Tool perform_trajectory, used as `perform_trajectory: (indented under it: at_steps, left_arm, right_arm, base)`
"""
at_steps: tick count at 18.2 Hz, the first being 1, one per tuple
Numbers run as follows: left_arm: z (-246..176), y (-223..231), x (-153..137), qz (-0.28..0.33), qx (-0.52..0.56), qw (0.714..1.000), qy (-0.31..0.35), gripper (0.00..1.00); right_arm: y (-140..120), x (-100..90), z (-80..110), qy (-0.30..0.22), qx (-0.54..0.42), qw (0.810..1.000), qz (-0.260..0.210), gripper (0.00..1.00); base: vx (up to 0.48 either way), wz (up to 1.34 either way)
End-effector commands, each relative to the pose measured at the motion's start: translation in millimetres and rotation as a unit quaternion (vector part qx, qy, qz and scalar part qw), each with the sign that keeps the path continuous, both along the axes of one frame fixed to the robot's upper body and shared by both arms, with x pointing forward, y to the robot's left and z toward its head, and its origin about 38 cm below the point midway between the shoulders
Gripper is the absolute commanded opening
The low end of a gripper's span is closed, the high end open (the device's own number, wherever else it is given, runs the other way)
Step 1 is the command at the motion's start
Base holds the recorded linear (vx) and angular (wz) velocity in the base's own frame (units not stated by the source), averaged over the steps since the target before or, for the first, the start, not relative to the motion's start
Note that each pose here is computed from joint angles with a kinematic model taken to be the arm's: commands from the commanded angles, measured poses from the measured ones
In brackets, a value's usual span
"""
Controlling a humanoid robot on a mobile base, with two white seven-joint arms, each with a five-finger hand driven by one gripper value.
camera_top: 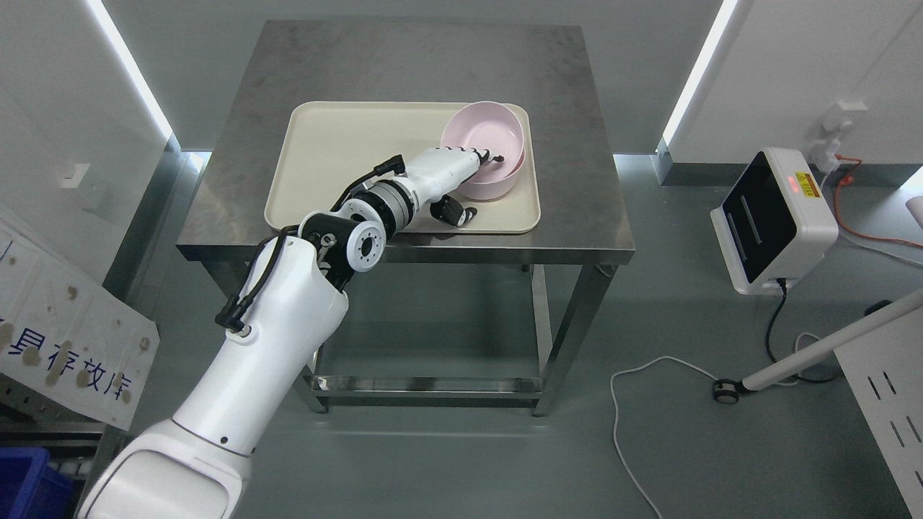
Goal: Stack pink IKEA bowls on left shelf middle
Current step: 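Lower the held bowl into the other pink bowl, nesting them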
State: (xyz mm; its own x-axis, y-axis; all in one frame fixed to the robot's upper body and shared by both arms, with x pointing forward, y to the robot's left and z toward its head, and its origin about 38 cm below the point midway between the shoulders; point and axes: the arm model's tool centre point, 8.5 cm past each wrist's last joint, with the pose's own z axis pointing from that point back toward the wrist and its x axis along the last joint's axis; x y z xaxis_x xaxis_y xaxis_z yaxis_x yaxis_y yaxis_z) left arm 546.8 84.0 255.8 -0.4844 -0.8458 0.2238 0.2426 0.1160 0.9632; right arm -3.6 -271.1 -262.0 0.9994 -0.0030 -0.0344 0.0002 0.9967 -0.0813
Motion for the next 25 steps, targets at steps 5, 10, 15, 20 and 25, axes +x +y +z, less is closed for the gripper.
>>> perform_trajectory:
  at_steps: [5,10,15,20,25]
  left_arm:
    - [8.7,-6.9,4.7,-0.001,-0.002,1.000,0.006,0.67]
    - [14.7,-5.0,6.2,-0.001,-0.008,1.000,0.002,0.52]
    - [16.0,-4.6,6.1,-0.005,-0.012,1.000,0.000,0.36]
    - [16.8,-5.8,4.9,-0.018,-0.013,1.000,-0.006,0.20]
    - [17.5,0.9,0.0,-0.072,-0.029,0.997,-0.024,0.00]
  right_arm:
    - [-11.4,-7.2,0.6,-0.002,-0.009,1.000,-0.006,1.00]
    - [-11.4,-7.2,0.6,-0.002,-0.009,1.000,-0.006,1.00]
    - [-11.4,-7.1,0.6,-0.003,-0.009,1.000,-0.005,1.00]
    - [-11.4,-7.2,0.6,-0.002,-0.009,1.000,-0.005,1.00]
    - [-11.4,-7.1,0.6,-0.003,-0.009,1.000,-0.006,1.00]
  base:
    - [0.000,0.00]
    - [0.000,0.00]
    - [0.000,0.00]
    - [0.000,0.00]
    - [0.000,0.00]
